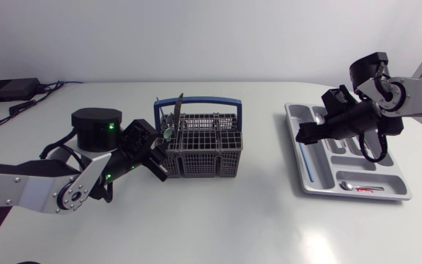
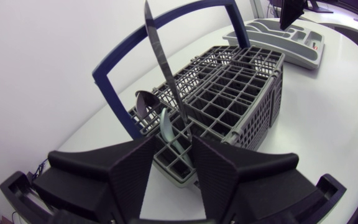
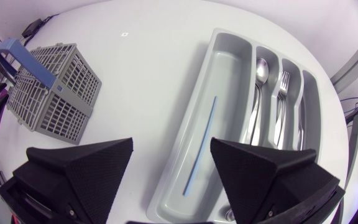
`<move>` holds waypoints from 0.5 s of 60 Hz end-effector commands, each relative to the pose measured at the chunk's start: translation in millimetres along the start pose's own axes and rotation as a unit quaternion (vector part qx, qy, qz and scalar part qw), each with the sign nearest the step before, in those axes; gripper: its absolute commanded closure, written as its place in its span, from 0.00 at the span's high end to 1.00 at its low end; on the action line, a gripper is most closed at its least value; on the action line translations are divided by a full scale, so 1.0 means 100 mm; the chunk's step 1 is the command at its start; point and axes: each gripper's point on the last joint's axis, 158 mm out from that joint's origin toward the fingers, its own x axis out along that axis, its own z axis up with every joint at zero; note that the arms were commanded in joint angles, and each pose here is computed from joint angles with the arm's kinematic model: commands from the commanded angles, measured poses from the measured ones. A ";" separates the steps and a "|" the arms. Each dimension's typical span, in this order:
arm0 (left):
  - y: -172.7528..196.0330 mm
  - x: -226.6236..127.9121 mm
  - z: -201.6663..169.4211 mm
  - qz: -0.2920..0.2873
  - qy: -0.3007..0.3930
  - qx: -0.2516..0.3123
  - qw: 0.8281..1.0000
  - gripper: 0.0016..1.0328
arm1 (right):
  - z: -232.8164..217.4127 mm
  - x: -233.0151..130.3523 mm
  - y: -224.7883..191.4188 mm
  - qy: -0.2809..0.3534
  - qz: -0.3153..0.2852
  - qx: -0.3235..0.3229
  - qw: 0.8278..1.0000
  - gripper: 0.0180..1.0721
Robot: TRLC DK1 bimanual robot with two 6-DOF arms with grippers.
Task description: Unload the cutlery basket into the drawer organizer.
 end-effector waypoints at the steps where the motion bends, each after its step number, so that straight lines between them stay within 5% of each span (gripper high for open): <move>1: 0.04 0.07 0.15 0.010 -0.012 0.008 1.000 0.40 | -0.07 0.00 0.07 0.001 0.004 -0.012 1.000 0.86; 12: 0.09 0.13 0.19 0.018 -0.012 0.007 1.000 0.39 | -0.08 -0.01 0.09 -0.001 0.005 -0.016 1.000 0.86; 30: 0.11 0.18 0.19 0.022 -0.012 0.002 1.000 0.21 | -0.07 -0.02 0.10 -0.007 0.005 -0.022 1.000 0.86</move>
